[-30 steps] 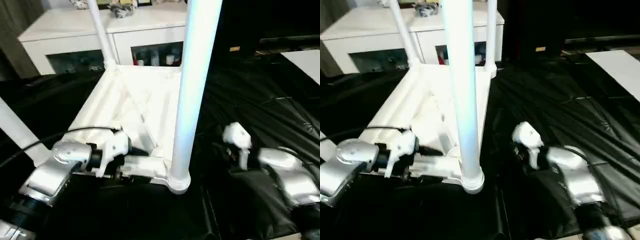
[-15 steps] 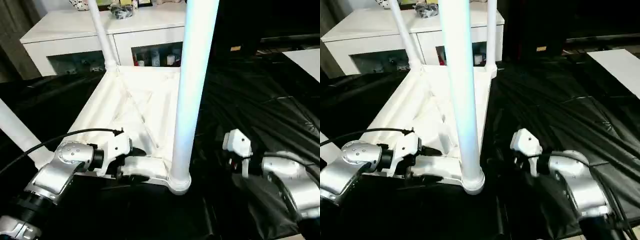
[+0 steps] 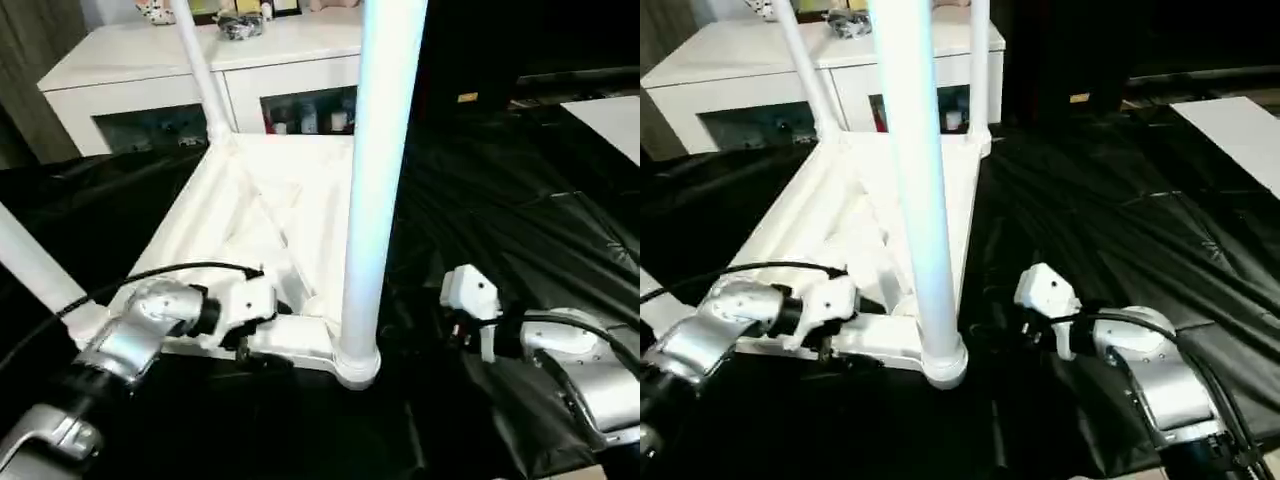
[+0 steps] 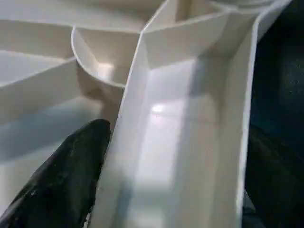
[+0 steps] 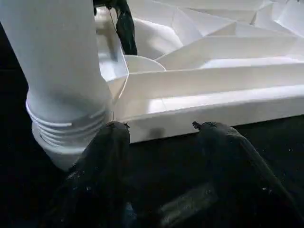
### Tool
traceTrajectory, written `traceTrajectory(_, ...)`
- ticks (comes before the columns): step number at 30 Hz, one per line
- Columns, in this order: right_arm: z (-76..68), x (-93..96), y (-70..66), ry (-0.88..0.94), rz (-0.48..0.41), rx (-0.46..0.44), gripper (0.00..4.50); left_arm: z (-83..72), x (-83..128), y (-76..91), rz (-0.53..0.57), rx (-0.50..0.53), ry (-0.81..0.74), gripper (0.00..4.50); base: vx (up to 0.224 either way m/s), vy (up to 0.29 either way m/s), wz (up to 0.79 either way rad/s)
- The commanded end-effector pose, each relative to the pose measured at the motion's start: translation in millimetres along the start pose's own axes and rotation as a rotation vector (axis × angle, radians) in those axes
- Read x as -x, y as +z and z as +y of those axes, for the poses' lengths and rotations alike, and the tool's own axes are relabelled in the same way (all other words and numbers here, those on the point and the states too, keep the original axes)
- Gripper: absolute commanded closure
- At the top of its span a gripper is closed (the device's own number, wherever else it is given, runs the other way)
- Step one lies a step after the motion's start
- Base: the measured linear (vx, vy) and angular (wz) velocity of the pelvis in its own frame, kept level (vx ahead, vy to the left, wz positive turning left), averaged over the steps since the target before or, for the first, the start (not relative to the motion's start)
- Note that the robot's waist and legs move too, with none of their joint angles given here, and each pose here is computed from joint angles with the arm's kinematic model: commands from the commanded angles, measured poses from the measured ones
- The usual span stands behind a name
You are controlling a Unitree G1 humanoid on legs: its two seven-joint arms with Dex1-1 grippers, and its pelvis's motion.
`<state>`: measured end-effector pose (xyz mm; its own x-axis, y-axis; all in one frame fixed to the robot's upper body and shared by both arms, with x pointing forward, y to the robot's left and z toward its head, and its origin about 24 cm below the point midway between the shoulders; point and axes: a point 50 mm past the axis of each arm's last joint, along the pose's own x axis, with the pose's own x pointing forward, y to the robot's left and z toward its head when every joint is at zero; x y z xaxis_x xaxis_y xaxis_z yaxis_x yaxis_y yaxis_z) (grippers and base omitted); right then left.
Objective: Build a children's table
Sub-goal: Rotate table base, then rotate leg to tighten
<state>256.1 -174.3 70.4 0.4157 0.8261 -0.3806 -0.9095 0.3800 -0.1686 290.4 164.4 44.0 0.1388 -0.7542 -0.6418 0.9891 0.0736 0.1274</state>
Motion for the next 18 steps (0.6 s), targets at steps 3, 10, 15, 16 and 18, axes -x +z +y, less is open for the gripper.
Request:
traceTrajectory(3,3.9,-0.1,6.1,0.007,0.0,0.029,1.82,6.4,7.5,-2.1,0.017,-0.004,0.04,0.07,0.0,0.0,0.0)
traceTrajectory(10,6.1,-1.4,5.2,0.013,-0.001,0.025,1.82,1.6,6.8,-0.7,-0.038,0.061,0.058,0.22,0.0,0.0,0.0)
traceTrajectory(15,6.1,-2.2,5.0,0.015,-0.002,0.024,1.82,-6.1,5.3,-1.1,-0.058,0.099,0.071,0.49,0.0,0.0,0.0)
traceTrajectory(16,5.8,-2.5,4.9,0.015,-0.002,0.024,1.82,-6.9,5.0,-1.6,-0.058,0.108,0.076,0.49,0.0,0.0,0.0)
traceTrajectory(18,5.5,-2.9,4.7,0.015,-0.001,0.024,1.82,-7.8,4.5,-2.2,-0.056,0.115,0.08,0.67,0.0,0.0,0.0)
